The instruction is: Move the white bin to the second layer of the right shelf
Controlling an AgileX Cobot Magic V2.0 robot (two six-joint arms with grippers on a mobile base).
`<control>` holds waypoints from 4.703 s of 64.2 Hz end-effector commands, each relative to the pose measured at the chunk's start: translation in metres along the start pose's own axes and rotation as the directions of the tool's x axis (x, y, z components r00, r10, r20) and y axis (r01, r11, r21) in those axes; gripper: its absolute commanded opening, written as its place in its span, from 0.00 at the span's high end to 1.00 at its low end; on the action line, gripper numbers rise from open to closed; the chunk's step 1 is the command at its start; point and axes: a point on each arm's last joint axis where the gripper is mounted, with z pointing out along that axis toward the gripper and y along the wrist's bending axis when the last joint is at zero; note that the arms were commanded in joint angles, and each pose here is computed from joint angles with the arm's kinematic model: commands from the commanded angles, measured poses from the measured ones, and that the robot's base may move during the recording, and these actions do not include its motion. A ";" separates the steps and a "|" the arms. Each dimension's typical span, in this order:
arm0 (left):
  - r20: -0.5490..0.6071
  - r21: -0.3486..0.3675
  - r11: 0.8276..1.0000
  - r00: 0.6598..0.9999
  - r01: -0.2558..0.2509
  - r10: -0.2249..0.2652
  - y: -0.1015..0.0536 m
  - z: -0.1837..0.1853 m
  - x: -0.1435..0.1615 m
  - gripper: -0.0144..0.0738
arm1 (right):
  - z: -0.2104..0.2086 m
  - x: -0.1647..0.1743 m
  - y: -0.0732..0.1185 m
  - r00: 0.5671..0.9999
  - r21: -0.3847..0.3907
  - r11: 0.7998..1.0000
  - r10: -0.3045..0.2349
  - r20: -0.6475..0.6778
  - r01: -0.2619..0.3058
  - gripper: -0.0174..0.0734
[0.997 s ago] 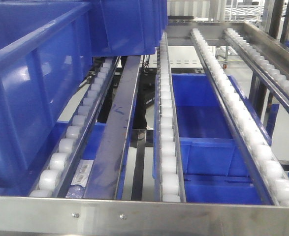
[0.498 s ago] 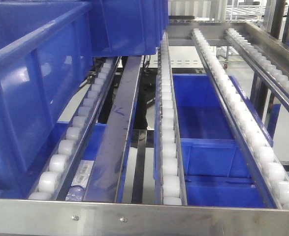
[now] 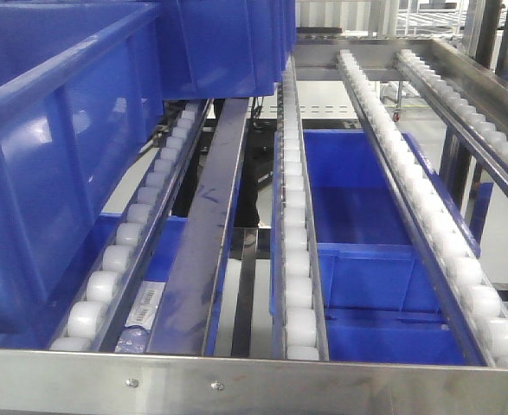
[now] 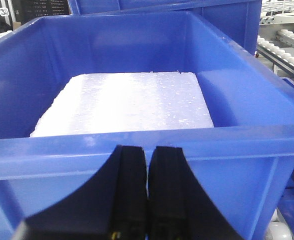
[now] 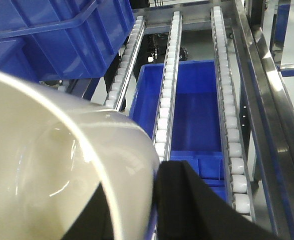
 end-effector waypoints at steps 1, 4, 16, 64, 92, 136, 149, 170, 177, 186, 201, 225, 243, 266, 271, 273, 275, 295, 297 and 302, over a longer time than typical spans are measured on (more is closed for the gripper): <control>0.061 -0.004 1.000 0.998 0.009 -0.009 0.000 0.000 0.004 0.74 | -0.003 -0.018 0.003 0.992 -0.018 1.000 -0.009 0.125 0.011 0.74; 0.061 -0.004 1.000 0.998 0.009 -0.009 0.000 0.000 0.004 0.74 | -0.003 -0.018 0.003 0.992 -0.018 1.000 -0.009 0.125 0.011 0.74; 0.061 -0.004 1.000 0.998 0.009 -0.009 0.000 0.000 0.004 0.74 | -0.003 -0.018 0.003 0.992 -0.018 1.000 -0.009 0.125 0.011 0.74; 0.061 -0.004 1.000 0.998 0.009 -0.009 0.000 0.000 0.004 0.74 | -0.003 -0.019 0.004 0.990 -0.021 1.000 -0.008 0.138 0.012 0.74; 0.061 -0.004 1.000 0.998 0.009 -0.009 0.000 0.000 0.004 0.74 | 0.011 -0.019 0.004 0.995 -0.013 1.000 -0.008 0.097 0.010 0.74; 0.061 -0.004 1.000 0.998 0.009 -0.009 0.000 0.000 0.004 0.74 | 0.198 -0.003 0.007 0.958 0.040 0.999 0.012 -0.285 -0.001 0.74; 0.061 -0.004 1.000 0.998 0.009 -0.009 0.000 0.000 0.004 0.74 | 0.244 0.014 0.020 0.918 0.015 1.000 -0.009 -0.395 0.016 0.74; 0.061 -0.004 1.000 0.998 0.009 -0.009 0.000 0.000 0.004 0.74 | 0.268 0.043 0.017 0.865 0.036 0.999 -0.007 -0.502 0.029 0.74; 0.061 -0.004 1.000 0.998 0.009 -0.009 0.000 0.000 0.004 0.74 | 0.274 0.051 0.015 0.854 0.040 0.999 -0.006 -0.520 0.031 0.74; 0.061 -0.004 1.000 0.998 0.009 -0.009 0.000 0.000 0.004 0.74 | 0.279 0.059 0.014 0.840 0.046 0.998 -0.004 -0.542 0.035 0.74; 0.061 -0.004 1.000 0.998 0.009 -0.009 0.000 0.000 0.004 0.74 | 0.285 0.068 0.012 0.822 0.052 0.998 -0.002 -0.569 0.039 0.74; 0.061 -0.004 1.000 0.998 0.009 -0.009 0.000 0.000 0.004 0.74 | 0.285 0.068 0.012 0.825 0.052 0.998 -0.002 -0.565 0.038 0.74; 0.061 -0.004 1.000 0.998 0.009 -0.009 0.000 0.000 0.004 0.74 | 0.287 0.064 0.013 0.851 0.041 0.999 -0.006 -0.524 0.032 0.37; 0.061 -0.004 1.000 0.998 0.009 -0.009 0.000 0.000 0.004 0.74 | 0.279 0.049 0.017 0.882 0.033 0.999 0.005 -0.471 0.011 0.24; 0.061 -0.004 1.000 0.998 0.009 -0.009 0.000 0.000 0.004 0.74 | 0.273 0.040 0.018 0.894 0.027 1.000 0.004 -0.447 0.008 0.24; 0.061 -0.004 1.000 0.998 0.009 -0.009 0.000 0.000 0.004 0.74 | 0.269 0.035 0.019 0.901 0.023 1.000 0.004 -0.434 0.007 0.24; 0.061 -0.004 1.000 0.998 0.009 -0.009 0.000 0.000 0.004 0.74 | 0.266 0.031 0.020 0.905 0.020 1.000 0.004 -0.424 0.006 0.24; 0.061 -0.004 1.000 0.998 0.009 -0.009 0.000 0.000 0.004 0.74 | 0.199 -0.018 0.026 0.978 -0.034 0.999 0.004 -0.208 -0.012 0.39; 0.061 -0.004 1.000 0.998 0.009 -0.009 0.000 0.000 0.004 0.74 | 0.190 -0.020 0.025 0.984 -0.041 0.999 0.006 -0.177 -0.013 0.46; 0.061 -0.004 1.000 0.998 0.009 -0.009 0.000 0.000 0.004 0.74 | 0.168 -0.023 0.024 0.994 -0.057 0.998 0.009 -0.106 -0.015 0.67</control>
